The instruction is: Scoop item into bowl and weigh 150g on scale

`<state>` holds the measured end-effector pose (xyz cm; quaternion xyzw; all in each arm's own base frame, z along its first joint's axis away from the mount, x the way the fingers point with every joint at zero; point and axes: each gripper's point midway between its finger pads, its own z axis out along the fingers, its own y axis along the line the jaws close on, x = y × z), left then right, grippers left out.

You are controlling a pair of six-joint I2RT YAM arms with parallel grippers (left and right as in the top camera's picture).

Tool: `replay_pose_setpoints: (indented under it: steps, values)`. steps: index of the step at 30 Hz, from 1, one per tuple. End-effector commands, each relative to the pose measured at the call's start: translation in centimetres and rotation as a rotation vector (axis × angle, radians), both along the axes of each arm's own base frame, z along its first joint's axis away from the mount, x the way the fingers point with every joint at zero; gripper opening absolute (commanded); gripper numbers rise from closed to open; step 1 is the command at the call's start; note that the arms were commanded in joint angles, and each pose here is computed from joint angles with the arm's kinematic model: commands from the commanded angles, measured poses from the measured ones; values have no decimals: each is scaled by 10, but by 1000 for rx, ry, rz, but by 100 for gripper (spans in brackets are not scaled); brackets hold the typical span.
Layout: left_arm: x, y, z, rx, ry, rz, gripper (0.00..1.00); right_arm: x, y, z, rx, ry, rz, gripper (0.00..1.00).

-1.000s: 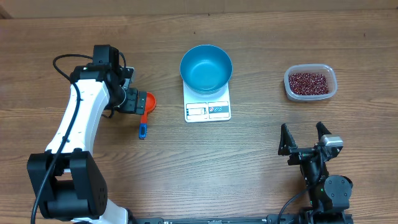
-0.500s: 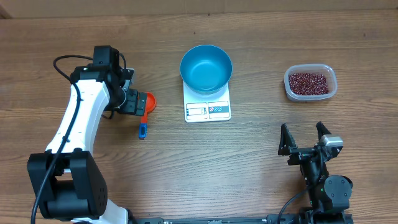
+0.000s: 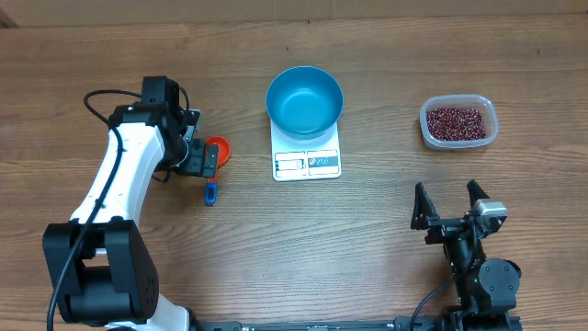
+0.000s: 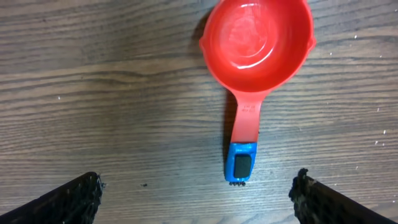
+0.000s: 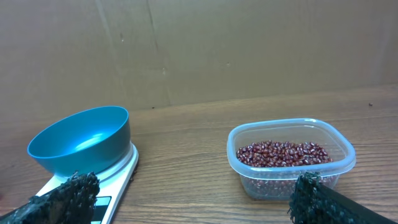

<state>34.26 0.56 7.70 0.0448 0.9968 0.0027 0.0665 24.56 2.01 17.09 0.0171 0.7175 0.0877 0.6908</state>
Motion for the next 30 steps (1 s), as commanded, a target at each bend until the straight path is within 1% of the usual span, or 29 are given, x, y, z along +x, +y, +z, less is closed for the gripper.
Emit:
replay_pose_setpoints:
  steps: [1,12,17,24,30]
  values:
    - [1,2,-5,8,2,14,100,0,1,-1,4,-8,2,100]
    - [4,2,-4,8,-9,20,100,0,1,-1,4,-8,2,100]
    - [11,4,-4,0,-37,27,100,0,1,-1,4,-8,2,100]
    - [11,13,-5,7,-37,19,100,0,1,-1,4,-8,2,100]
    - [28,9,-18,-16,-40,12,100,0,1,-1,4,-8,2,100]
